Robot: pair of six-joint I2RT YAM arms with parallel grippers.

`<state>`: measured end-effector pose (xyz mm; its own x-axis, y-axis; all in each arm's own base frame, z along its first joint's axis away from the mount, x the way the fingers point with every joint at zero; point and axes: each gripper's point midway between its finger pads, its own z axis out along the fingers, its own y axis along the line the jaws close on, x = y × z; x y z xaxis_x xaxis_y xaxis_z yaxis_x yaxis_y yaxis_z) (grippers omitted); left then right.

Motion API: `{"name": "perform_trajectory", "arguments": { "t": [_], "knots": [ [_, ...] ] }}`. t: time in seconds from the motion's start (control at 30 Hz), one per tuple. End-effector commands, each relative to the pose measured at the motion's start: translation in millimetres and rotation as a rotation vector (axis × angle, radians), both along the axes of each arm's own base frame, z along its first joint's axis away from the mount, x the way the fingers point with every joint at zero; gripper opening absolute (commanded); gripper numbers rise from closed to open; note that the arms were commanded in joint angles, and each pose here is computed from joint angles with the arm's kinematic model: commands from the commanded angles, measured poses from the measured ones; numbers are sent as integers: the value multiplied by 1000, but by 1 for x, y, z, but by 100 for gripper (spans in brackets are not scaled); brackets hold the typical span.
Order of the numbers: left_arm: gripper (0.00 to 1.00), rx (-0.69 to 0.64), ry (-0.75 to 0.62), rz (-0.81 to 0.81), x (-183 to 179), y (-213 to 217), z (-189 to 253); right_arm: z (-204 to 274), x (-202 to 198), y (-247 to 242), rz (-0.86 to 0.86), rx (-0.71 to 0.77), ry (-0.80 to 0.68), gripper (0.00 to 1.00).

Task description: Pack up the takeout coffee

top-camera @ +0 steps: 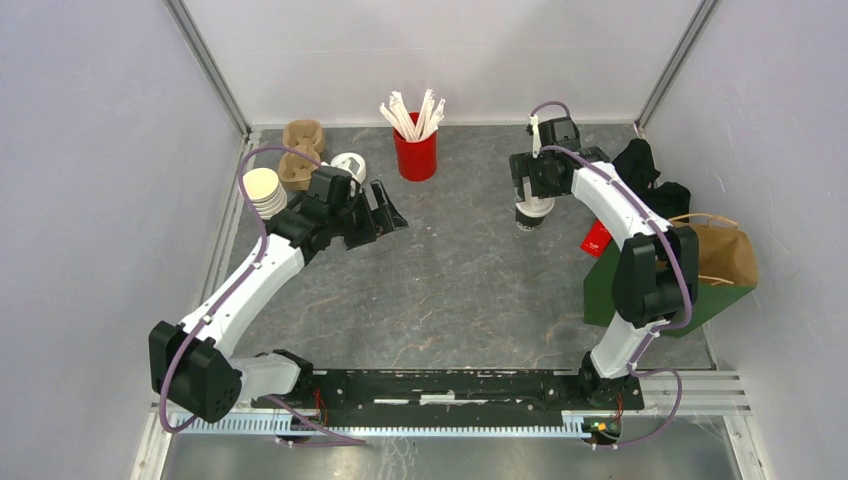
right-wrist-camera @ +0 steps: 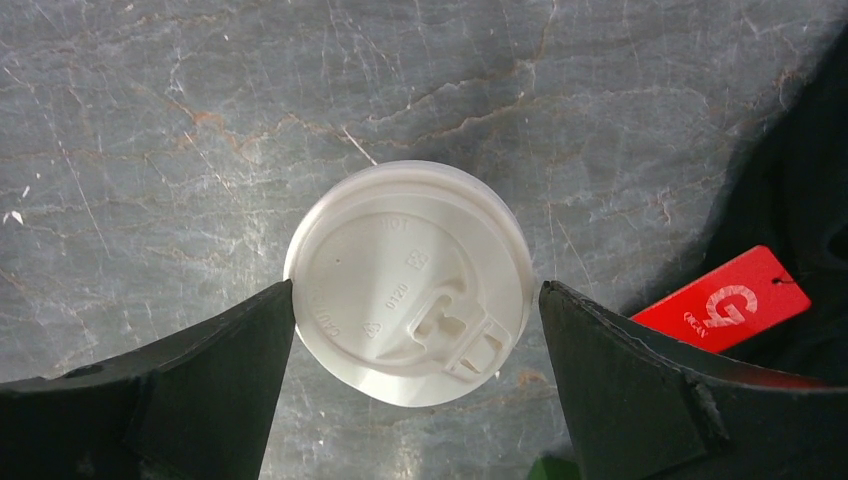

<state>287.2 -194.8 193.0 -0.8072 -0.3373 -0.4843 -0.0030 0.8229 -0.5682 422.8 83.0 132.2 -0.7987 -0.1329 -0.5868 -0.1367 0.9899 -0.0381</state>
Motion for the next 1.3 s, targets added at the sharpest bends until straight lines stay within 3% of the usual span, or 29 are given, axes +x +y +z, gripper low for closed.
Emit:
{"name": "perform_trajectory", "arguments": {
  "t": [0.0, 0.33, 0.47, 0.77, 1.03, 1.13, 1.27],
  "knots": [
    [92, -29, -70, -31, 11, -7, 22, 25, 2, -4, -12, -9, -24, 98],
    [92, -2, -74, -19, 22, -5, 26, 57, -14, 2, 19, 38, -74, 98],
    [93, 50, -71, 10, 33, 7, 25, 60, -42, 45, 179, 173, -85, 98],
    [93, 223, -102, 152, 84, 66, 38, 62, -128, 146, 639, 249, -111, 98],
    [90, 511, -45, 427, 117, 174, 61, 66, -138, 141, 666, 190, -161, 98],
    [84, 620, 2, 513, 127, 223, 72, 63, -145, 138, 672, 149, -179, 98],
    [71, 678, 143, 522, 136, 262, 47, 64, -152, 138, 690, 100, -218, 98]
  ]
}}
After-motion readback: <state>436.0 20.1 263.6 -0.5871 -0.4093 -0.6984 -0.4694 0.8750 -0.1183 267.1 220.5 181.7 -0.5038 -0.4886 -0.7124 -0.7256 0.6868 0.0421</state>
